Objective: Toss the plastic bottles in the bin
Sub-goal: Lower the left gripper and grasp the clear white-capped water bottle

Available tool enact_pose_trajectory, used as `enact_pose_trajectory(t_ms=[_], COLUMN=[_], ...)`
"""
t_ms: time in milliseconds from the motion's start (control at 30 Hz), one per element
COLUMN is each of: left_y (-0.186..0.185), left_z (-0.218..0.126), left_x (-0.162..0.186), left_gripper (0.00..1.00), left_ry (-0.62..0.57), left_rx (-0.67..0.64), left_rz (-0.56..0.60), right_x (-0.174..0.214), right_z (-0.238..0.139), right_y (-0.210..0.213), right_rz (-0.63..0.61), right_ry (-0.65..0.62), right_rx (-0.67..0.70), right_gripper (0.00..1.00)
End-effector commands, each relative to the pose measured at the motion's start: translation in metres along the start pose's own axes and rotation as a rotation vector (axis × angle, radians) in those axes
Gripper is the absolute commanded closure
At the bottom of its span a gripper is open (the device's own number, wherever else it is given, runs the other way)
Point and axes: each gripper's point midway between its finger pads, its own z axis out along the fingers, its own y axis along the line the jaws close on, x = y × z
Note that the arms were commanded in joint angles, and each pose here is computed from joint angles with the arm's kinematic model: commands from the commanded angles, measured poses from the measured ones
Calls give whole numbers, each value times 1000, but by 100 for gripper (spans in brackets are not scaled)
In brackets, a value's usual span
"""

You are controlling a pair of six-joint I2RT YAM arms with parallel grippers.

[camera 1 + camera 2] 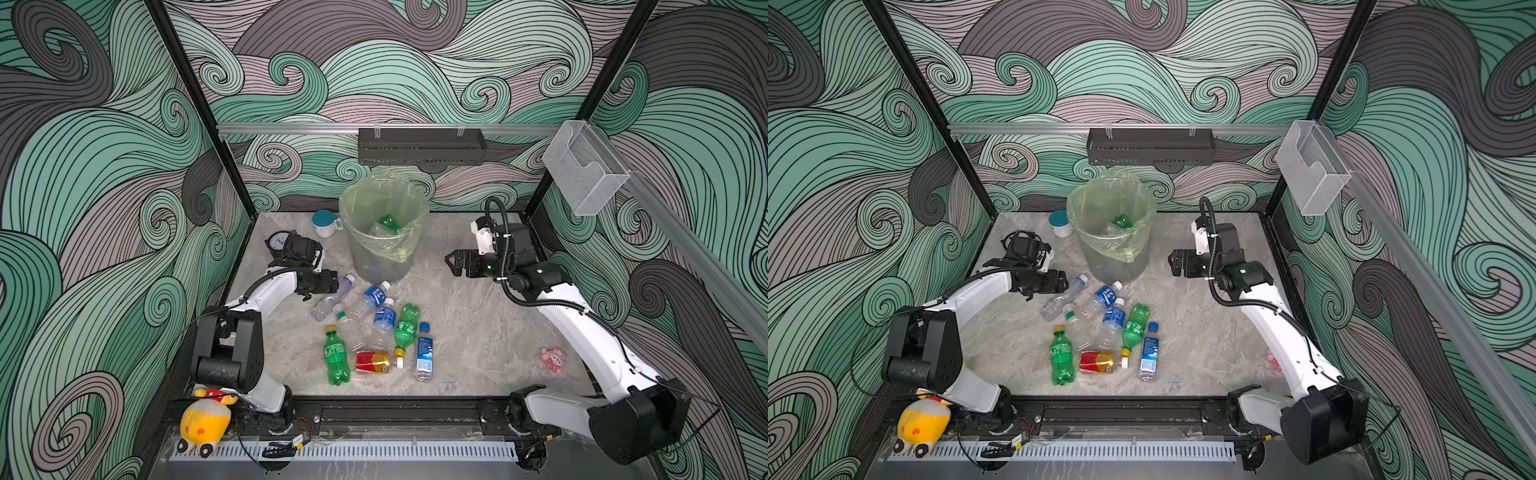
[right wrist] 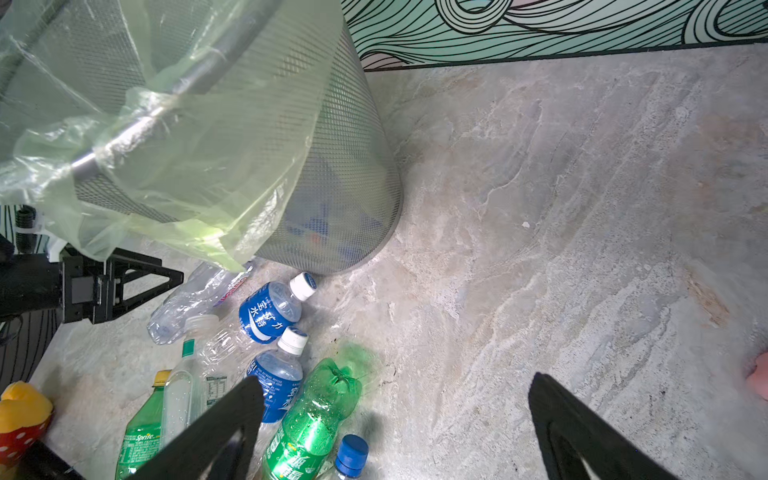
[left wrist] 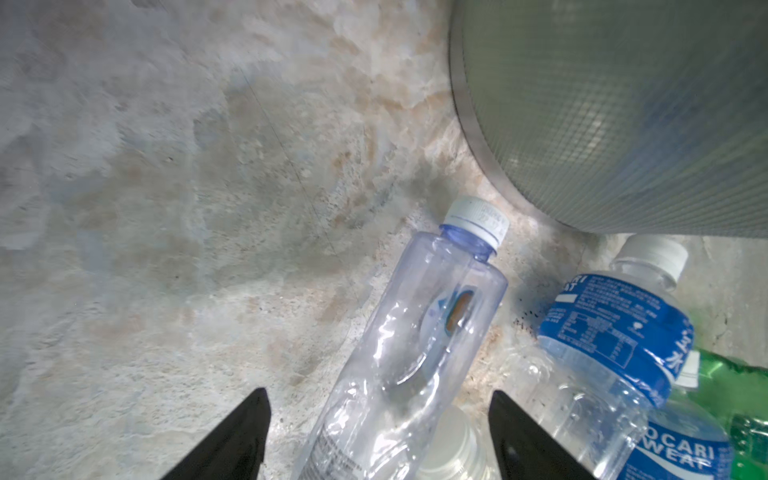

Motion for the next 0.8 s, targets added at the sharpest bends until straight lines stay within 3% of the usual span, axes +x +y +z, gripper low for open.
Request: enact_pose_trajectory(t_ms=[0, 433, 767], left_y=[-11, -5, -1], left_z=[5, 33, 44], left_x=[5, 16, 17], left_gripper=[16, 21, 30], left_ry=[30, 104, 143], left_rx=[58, 37, 3], left_rz=[16, 11, -6], right_x=[-8, 1, 4], right_z=[0, 12, 14], right_y=[-7, -10, -12], right_rz=[36, 83, 87], right_ry=[-49, -35, -33], right_rx=[17, 9, 15], right_gripper=[1, 1, 1])
